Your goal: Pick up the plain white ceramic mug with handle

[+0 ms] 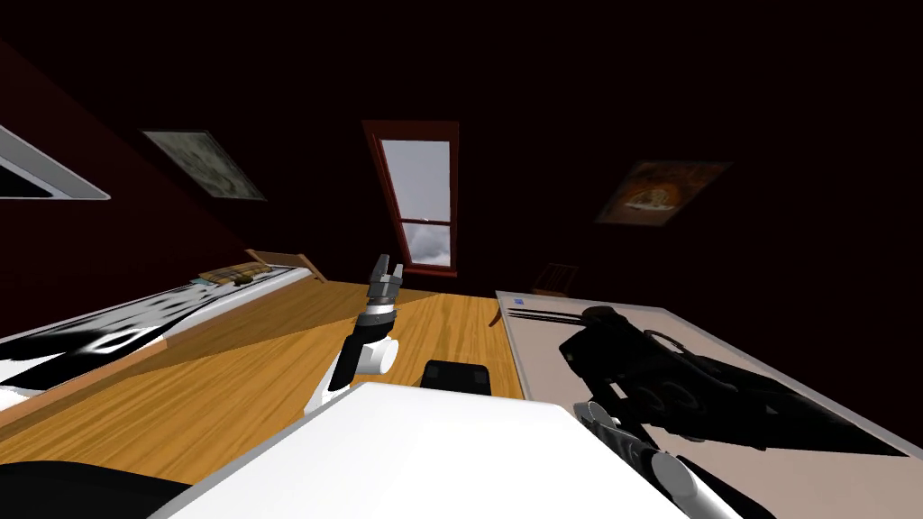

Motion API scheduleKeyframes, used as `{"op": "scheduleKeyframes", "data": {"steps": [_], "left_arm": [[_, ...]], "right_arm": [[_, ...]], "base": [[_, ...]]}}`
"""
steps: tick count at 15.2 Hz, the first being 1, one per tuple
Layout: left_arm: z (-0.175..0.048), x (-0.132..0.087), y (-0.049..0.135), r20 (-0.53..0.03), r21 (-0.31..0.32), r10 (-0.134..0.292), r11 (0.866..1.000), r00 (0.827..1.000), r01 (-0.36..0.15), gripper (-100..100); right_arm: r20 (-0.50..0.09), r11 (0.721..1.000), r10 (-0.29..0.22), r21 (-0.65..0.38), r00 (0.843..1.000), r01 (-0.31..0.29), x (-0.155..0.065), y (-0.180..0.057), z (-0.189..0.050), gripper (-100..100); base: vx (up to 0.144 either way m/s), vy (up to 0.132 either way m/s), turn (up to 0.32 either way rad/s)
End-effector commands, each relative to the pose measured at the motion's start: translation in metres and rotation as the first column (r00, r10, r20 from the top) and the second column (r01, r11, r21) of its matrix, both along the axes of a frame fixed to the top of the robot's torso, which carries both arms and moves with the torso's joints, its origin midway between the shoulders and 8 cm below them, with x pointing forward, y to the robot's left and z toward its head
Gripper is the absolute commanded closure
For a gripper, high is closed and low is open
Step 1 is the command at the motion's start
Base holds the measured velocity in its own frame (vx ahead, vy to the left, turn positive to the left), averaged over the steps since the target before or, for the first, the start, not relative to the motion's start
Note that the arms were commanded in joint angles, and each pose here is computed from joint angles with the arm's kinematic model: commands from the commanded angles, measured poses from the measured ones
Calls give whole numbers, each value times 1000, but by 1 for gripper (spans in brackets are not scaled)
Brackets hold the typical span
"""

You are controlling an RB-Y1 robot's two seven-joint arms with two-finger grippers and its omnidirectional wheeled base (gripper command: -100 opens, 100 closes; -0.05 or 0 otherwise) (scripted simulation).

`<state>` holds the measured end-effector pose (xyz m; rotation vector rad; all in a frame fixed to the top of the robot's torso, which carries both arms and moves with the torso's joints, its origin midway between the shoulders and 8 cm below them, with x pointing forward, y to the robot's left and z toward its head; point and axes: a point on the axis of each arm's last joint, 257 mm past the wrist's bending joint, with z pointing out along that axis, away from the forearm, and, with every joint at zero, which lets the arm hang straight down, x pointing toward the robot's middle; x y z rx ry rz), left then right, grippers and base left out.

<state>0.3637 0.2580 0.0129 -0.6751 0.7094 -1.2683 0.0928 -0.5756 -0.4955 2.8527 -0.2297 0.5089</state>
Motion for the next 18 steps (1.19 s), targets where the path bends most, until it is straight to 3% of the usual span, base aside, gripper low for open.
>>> {"op": "scheduleKeyframes", "data": {"steps": [1,2,4,9,11,15,16,18], "left_arm": [[0,0,0,0,0,0,1000,1000,0,0],[0,0,0,0,0,0,1000,1000,0,0],[0,0,0,0,0,0,1000,1000,0,0],[0,0,0,0,0,0,1000,1000,0,0],[0,0,0,0,0,0,1000,1000,0,0],[0,0,0,0,0,0,1000,1000,0,0],[0,0,0,0,0,0,1000,1000,0,0],[0,0,0,0,0,0,1000,1000,0,0]], "right_arm": [[-28,997,-55,61,998,56,-17,6,-8,-100],[-28,997,-55,61,998,56,-17,6,-8,-100],[-63,984,-116,125,991,123,-37,14,-16,-100],[-108,961,-184,190,977,202,-62,22,-22,-100],[-88,967,-170,177,982,183,-48,26,-31,-100],[-83,967,-169,178,982,182,-43,29,-35,-100],[-81,968,-168,177,982,181,-42,29,-36,100],[-81,968,-168,176,982,180,-42,29,-36,100]], "base": [[194,-49,-70],[189,-46,-58],[203,-25,-74],[181,-45,-66],[49,-36,-16],[-38,-27,-15],[-9,-7,1],[-2,-4,-5]]}}
